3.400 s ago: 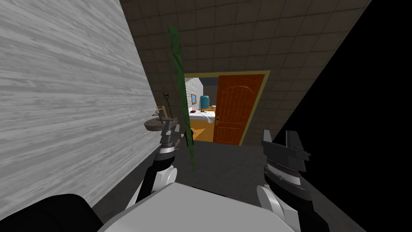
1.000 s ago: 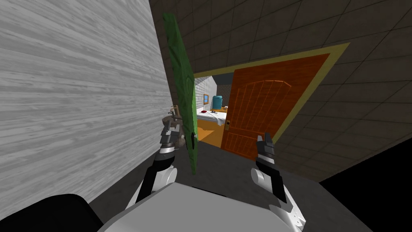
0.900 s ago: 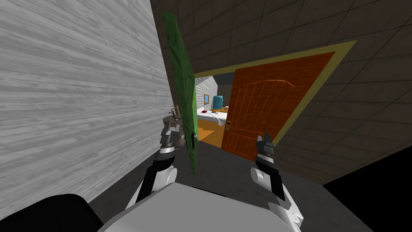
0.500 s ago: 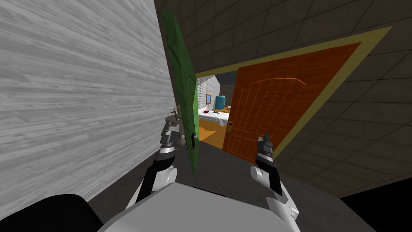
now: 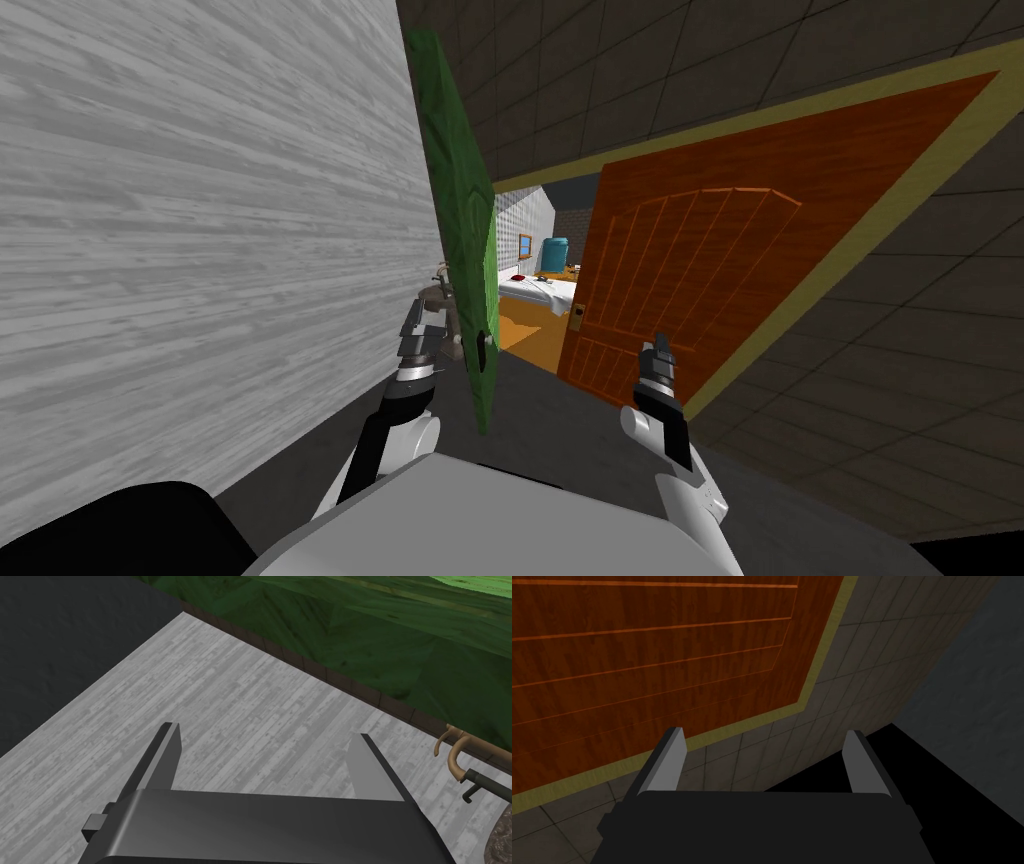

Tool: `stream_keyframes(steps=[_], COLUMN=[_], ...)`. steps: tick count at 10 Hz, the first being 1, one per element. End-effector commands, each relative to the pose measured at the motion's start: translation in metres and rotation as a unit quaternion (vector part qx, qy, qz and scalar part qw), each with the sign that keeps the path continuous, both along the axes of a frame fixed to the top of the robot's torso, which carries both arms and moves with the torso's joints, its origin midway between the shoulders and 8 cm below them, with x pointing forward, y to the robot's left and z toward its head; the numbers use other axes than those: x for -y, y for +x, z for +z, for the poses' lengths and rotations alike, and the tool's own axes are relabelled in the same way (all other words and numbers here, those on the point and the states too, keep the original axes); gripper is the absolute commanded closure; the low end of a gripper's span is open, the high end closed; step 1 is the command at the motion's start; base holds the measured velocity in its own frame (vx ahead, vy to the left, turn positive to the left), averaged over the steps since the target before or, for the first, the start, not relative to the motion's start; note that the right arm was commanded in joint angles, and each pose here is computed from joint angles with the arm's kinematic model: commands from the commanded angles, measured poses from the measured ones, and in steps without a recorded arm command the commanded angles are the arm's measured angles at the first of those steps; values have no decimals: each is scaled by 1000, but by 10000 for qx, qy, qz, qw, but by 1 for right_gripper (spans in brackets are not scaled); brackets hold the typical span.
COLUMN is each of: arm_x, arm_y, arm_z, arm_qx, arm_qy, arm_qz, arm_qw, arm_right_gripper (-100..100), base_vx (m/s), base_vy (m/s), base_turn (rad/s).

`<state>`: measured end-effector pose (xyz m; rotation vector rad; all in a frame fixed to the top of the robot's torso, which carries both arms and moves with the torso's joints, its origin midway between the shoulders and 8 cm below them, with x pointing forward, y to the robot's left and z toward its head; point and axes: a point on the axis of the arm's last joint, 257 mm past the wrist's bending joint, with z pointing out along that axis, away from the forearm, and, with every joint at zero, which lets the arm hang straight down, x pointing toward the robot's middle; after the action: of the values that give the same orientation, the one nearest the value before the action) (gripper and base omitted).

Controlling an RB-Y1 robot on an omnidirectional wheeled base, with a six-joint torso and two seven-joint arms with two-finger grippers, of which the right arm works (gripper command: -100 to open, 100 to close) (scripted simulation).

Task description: Pull the door open

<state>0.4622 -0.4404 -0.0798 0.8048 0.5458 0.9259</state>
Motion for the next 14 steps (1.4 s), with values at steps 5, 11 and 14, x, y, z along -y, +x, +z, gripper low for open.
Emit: stream_keyframes(steps=[5,11,14], arm_x=[23,45,56], arm_y=[15,31,41], arm_z=[-33,-64,-78], arm_qx=[-325,-632,-770], arm_qy=[208,473,644], arm_qz=[-287,-585,-755], arm_qw=[9988,9952,9921], arm_right_gripper=[-100,-100,-100], base_vx=[33,33,30], base_vy=[-46,-48,-50], base_turn=[97,101,112])
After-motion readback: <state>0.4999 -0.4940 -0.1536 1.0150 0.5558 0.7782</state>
